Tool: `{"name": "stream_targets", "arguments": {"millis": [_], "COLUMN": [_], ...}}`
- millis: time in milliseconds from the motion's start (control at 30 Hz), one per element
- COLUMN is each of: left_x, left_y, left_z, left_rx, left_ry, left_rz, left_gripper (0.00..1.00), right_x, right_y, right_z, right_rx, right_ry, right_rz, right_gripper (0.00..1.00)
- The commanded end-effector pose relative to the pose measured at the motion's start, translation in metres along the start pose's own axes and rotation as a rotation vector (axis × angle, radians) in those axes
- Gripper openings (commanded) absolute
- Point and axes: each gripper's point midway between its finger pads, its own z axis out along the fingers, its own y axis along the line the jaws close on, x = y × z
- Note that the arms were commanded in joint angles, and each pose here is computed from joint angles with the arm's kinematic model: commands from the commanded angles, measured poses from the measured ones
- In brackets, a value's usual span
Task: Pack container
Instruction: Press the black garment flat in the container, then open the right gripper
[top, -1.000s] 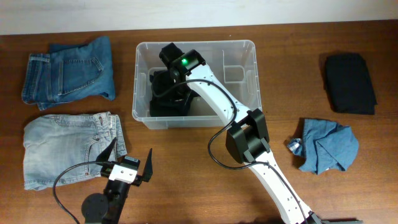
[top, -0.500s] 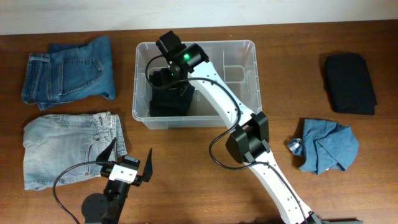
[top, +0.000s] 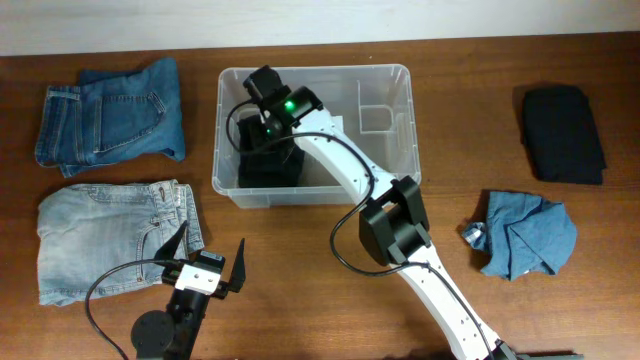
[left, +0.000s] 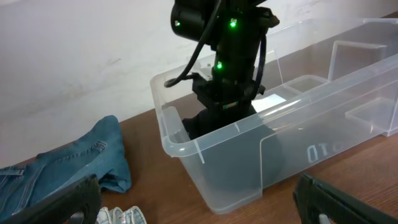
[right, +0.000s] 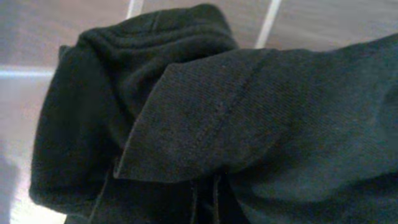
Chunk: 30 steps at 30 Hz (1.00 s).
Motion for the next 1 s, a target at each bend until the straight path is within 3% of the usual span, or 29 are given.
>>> {"name": "stream_targets", "arguments": {"millis": [0,367,733,967], "left_x": [0.002,0.002,0.002,0.002], "left_y": [0.001,0.001,0.001,0.001], "left_z": [0.0,0.0,0.0,0.0], "left_rx": [-0.004,-0.004,-0.004,-0.004], "left_ry": [0.005,0.005,0.005,0.005], "left_rz": [0.01,0.01,0.01,0.01], "left_gripper": [0.99,0.99,0.99,0.99], "right_x": [0.008,-0.024,0.045,0.064], "right_y": [0.02,0.003,-0.01,0.006], "right_z": [-0.003,-0.079,-0.074,-0.061], "right_rx": [-0.031,0.017,0.1,0.091], "right_ry": [0.013,-0.075,0.195,0.246], "right_rz": [-0.044,-0.003,0.068,0.064], "right_gripper": [0.04,0.06,0.07,0.08]}}
